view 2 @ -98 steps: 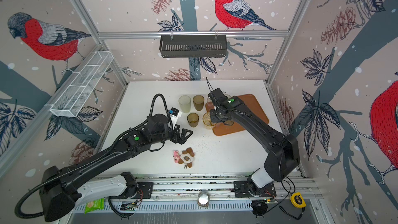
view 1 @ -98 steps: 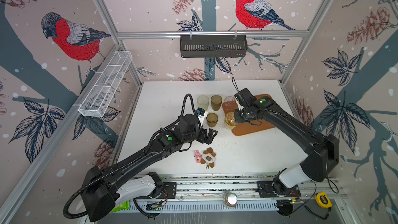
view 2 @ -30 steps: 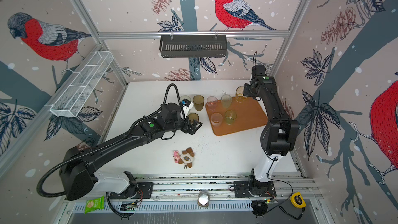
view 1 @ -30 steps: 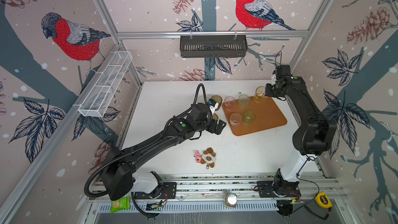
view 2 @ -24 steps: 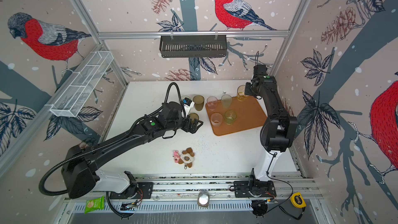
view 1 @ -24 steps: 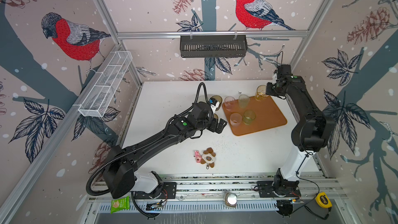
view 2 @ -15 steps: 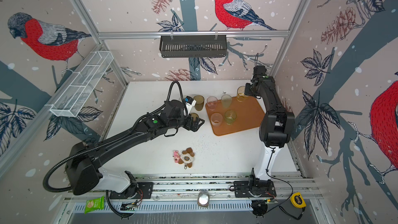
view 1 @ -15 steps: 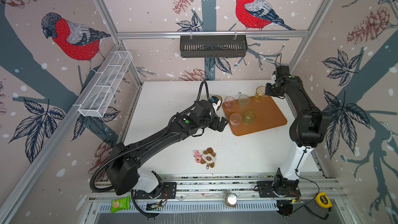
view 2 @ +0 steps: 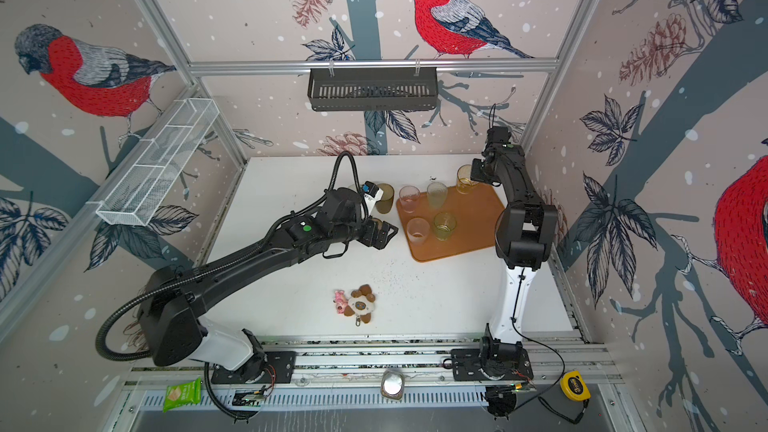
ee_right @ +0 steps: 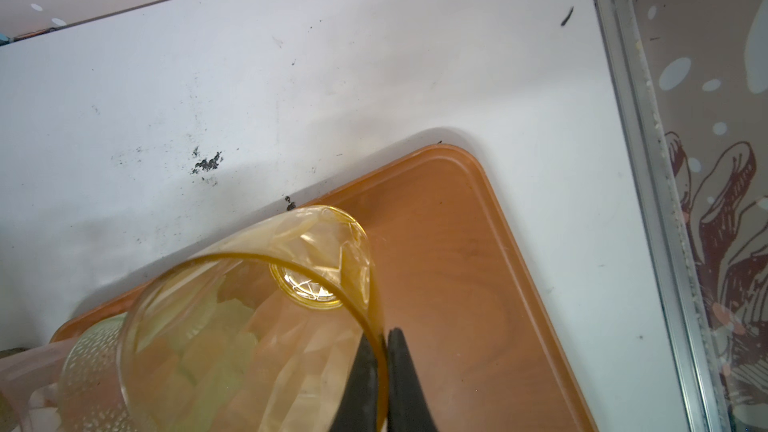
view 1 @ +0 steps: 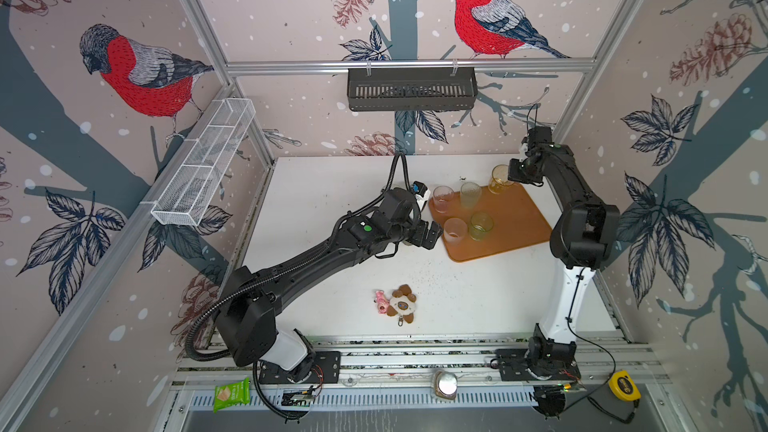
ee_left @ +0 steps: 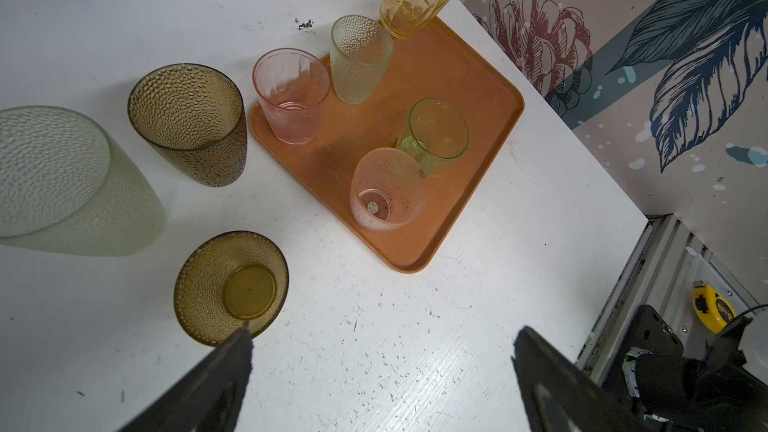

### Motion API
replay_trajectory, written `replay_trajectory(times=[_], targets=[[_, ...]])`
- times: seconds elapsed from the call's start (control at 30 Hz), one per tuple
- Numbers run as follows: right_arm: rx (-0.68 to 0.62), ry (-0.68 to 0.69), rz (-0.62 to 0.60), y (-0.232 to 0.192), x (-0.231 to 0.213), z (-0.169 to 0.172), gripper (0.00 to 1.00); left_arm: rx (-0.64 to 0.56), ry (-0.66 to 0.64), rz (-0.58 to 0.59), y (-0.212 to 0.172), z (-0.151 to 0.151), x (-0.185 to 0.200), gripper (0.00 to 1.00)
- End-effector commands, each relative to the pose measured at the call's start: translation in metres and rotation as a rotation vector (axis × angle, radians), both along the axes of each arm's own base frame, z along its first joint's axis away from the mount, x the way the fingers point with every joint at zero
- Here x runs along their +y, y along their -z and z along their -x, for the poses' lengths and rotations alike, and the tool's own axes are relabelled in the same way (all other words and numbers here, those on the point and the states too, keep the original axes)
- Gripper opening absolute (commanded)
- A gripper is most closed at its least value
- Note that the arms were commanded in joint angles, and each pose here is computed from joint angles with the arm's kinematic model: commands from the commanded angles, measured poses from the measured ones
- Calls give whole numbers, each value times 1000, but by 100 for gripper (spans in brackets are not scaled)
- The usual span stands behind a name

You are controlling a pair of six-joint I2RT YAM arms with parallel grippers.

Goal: Place the glasses into the tray
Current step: 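Lower the clear yellow glass upright onto the tray's far corner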

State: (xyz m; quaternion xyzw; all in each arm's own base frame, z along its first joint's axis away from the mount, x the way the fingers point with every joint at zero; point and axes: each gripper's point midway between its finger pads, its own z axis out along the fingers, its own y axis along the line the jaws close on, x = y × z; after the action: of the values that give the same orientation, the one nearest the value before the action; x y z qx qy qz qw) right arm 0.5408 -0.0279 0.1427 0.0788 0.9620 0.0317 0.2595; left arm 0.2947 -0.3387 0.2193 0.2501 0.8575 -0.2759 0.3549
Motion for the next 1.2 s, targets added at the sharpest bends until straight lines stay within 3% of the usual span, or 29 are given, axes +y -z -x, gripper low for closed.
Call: replay_trajectory(times=[0.0, 1.17], targets=[[-5, -4, -4, 2, -1, -6, 2, -22, -3, -13, -4, -4, 0, 98], [66, -26, -22, 35, 9, 1, 2, -23, -8, -12, -3, -13, -6, 98]])
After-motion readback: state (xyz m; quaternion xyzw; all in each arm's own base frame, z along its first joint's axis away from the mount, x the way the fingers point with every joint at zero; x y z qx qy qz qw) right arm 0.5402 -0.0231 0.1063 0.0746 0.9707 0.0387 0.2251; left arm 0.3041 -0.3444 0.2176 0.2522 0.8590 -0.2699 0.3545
